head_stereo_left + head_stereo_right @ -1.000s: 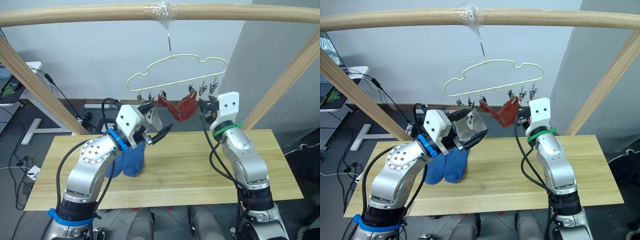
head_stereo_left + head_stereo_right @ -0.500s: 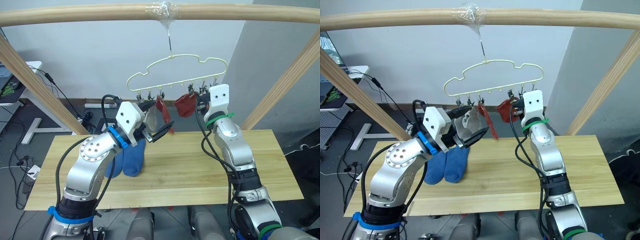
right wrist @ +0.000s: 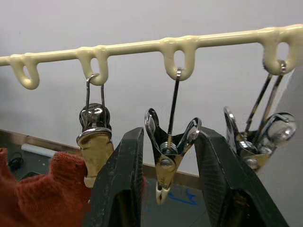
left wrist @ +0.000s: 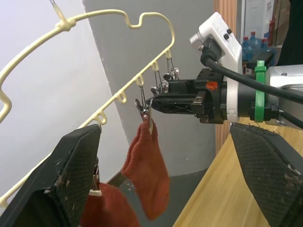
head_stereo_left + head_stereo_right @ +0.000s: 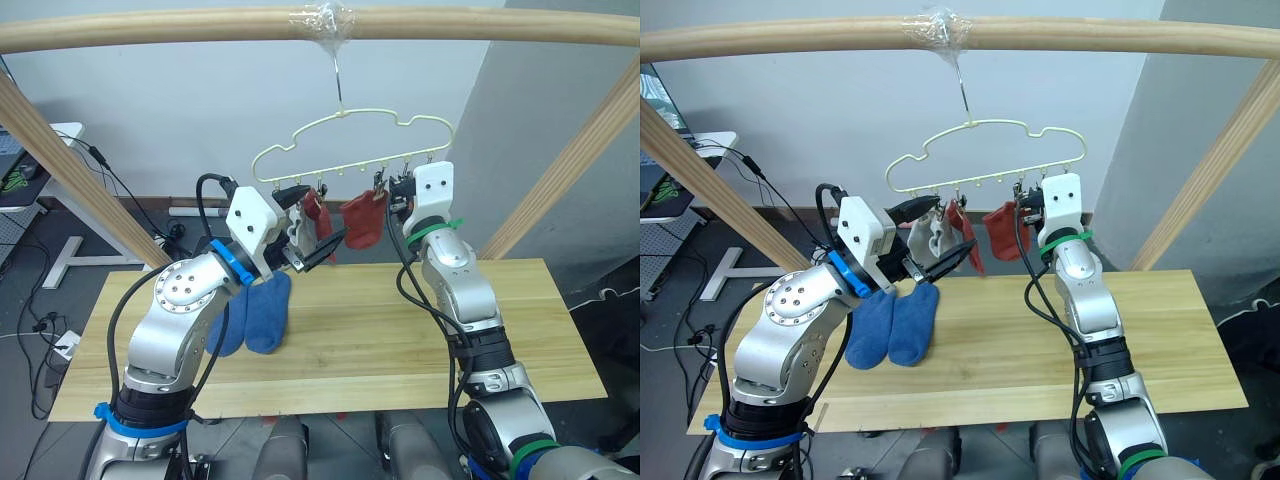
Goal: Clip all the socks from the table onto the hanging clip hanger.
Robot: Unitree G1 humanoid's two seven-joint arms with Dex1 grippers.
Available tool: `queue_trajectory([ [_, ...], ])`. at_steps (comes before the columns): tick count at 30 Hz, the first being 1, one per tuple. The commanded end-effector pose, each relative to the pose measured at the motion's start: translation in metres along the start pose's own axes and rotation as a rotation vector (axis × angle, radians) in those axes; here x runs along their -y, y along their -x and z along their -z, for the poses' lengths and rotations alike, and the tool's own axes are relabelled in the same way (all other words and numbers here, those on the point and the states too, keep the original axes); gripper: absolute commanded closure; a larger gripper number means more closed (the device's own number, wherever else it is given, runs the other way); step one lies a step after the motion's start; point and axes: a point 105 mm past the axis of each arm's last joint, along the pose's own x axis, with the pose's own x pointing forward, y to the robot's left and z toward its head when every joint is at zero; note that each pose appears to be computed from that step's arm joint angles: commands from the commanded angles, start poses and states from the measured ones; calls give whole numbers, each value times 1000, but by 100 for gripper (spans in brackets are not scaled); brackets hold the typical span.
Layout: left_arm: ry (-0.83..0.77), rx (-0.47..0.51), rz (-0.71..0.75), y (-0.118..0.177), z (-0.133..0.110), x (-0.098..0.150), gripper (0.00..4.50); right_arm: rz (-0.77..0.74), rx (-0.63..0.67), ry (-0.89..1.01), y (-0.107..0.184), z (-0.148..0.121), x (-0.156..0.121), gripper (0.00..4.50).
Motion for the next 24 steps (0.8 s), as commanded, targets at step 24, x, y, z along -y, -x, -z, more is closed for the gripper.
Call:
queue_trajectory([
  [24, -9, 91, -28, -5, -28, -2, 0, -13, 82, -20, -10, -28, -9, 286],
])
